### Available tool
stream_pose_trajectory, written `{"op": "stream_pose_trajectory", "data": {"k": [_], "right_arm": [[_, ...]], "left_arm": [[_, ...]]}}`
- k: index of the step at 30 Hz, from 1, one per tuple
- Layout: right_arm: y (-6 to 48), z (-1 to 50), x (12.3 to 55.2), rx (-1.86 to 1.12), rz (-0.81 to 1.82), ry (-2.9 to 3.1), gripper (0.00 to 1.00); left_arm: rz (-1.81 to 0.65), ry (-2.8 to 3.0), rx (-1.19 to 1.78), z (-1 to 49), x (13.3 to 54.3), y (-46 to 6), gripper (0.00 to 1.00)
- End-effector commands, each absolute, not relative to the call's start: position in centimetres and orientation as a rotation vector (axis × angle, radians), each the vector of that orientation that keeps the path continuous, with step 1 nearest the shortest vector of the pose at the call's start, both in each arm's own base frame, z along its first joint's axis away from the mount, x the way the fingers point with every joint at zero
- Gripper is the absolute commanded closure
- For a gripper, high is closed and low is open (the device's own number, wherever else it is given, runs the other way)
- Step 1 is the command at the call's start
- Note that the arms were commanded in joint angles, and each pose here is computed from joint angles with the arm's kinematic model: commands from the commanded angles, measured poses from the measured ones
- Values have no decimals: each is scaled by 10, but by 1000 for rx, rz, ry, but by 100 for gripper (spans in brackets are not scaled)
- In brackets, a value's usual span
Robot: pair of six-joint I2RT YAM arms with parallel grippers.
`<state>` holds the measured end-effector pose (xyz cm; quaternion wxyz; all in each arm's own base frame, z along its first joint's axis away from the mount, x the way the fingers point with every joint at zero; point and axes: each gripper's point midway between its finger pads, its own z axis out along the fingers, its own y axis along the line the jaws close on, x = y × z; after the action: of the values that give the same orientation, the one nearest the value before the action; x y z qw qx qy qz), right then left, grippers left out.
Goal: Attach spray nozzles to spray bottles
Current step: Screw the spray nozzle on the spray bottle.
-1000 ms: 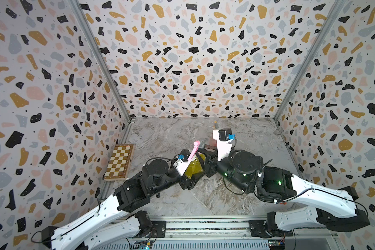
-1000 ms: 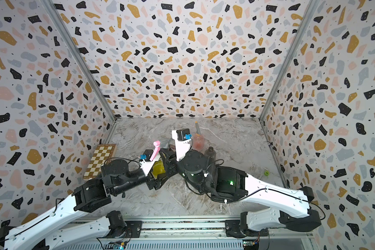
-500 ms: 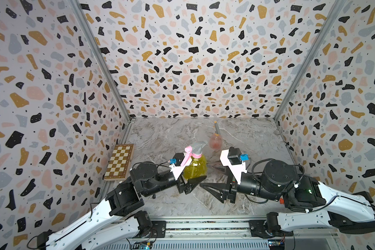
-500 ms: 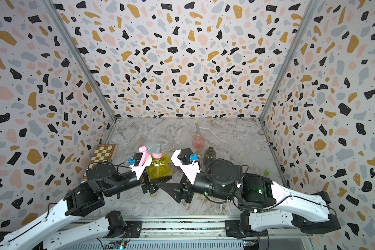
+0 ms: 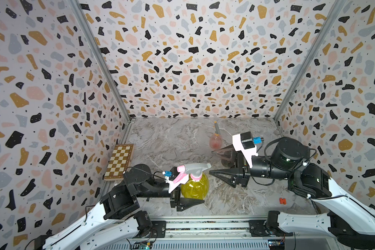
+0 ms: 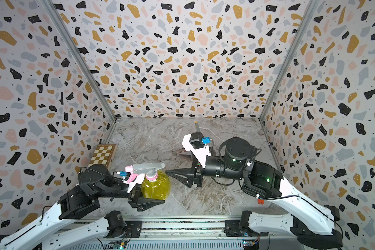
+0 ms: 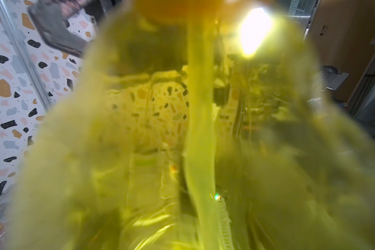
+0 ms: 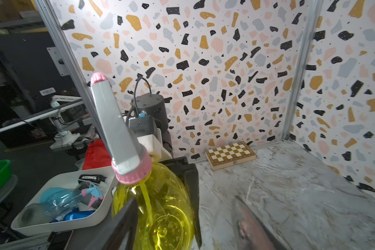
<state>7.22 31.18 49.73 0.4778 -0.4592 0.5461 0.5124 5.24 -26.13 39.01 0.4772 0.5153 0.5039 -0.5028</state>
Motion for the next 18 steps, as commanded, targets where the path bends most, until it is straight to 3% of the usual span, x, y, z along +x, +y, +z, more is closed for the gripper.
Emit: {"op": "stream_pose_trajectory", "data": {"k": [1,8,18], "right_arm": [[309,524,44,-1218,1391,1173,33],[320,525,35,-1282,1451,1133,36],[332,525,22,-1331,1480,1103,50]], "left_arm": [[-1282,1163,1292,403,39,-258,100],[-1283,1176,1298,400,40,-260,100],[-1273,1190,1296,397,43,-263,100]]}}
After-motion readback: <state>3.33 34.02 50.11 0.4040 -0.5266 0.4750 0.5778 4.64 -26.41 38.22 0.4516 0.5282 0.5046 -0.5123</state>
